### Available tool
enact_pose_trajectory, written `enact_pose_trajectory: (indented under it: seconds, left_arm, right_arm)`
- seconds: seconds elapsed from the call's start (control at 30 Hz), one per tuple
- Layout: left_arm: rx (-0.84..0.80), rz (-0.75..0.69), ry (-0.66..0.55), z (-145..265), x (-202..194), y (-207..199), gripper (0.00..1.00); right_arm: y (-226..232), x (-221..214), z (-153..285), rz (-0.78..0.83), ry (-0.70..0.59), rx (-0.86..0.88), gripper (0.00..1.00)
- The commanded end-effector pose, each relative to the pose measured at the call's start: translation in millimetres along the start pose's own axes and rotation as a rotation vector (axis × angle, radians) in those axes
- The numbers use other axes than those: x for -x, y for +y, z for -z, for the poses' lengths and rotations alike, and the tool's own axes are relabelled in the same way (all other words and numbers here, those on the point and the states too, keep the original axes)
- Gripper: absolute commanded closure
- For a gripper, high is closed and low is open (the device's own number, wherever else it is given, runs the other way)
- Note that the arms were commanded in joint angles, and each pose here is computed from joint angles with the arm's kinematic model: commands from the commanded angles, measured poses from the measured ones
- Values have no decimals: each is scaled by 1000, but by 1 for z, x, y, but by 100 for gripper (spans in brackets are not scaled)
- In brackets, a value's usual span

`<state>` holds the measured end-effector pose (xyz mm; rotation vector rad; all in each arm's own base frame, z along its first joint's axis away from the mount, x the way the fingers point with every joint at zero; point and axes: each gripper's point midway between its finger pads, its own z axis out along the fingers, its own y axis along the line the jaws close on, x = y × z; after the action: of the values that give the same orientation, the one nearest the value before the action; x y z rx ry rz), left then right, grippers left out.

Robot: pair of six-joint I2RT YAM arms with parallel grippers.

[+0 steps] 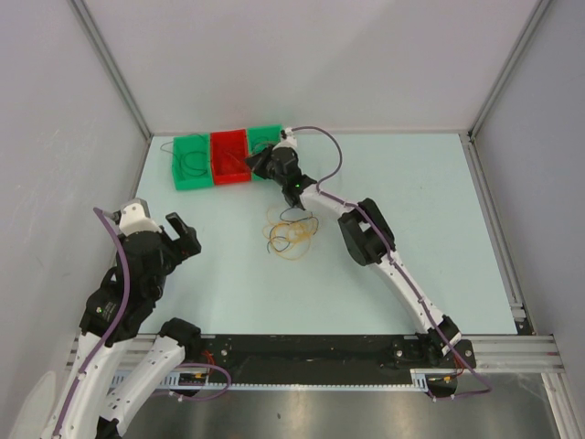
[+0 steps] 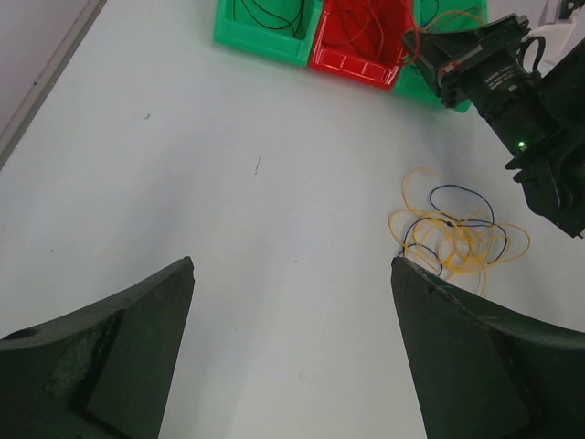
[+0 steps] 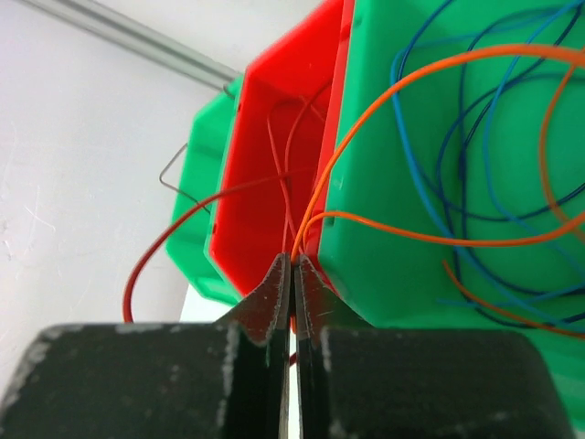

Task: Untangle the cables
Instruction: Place the cable in the bin.

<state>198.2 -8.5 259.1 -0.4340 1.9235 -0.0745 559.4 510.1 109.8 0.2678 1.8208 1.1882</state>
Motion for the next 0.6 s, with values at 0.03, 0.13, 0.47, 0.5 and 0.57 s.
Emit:
enact_pose_trajectory:
  seconds: [0.03, 0.13, 0.47, 0.5, 0.57]
  left_arm:
    - [-3, -8, -18, -3, 6, -2, 7]
    - [-4, -6, -19, -3, 6, -2, 7]
    - [4, -9, -13, -5, 5, -2, 7]
    - [4, -9, -13, -5, 5, -2, 7]
    - [4, -10, -12, -5, 5, -1, 7]
  right_arm:
    - [32, 78, 12, 31, -79, 77, 100]
    - [39, 86, 14, 47, -82, 101, 100]
    - [20, 82, 12, 125, -59, 27, 100]
    - [17, 78, 11, 130, -51, 22, 100]
    - [12, 68, 8, 139, -33, 8, 100]
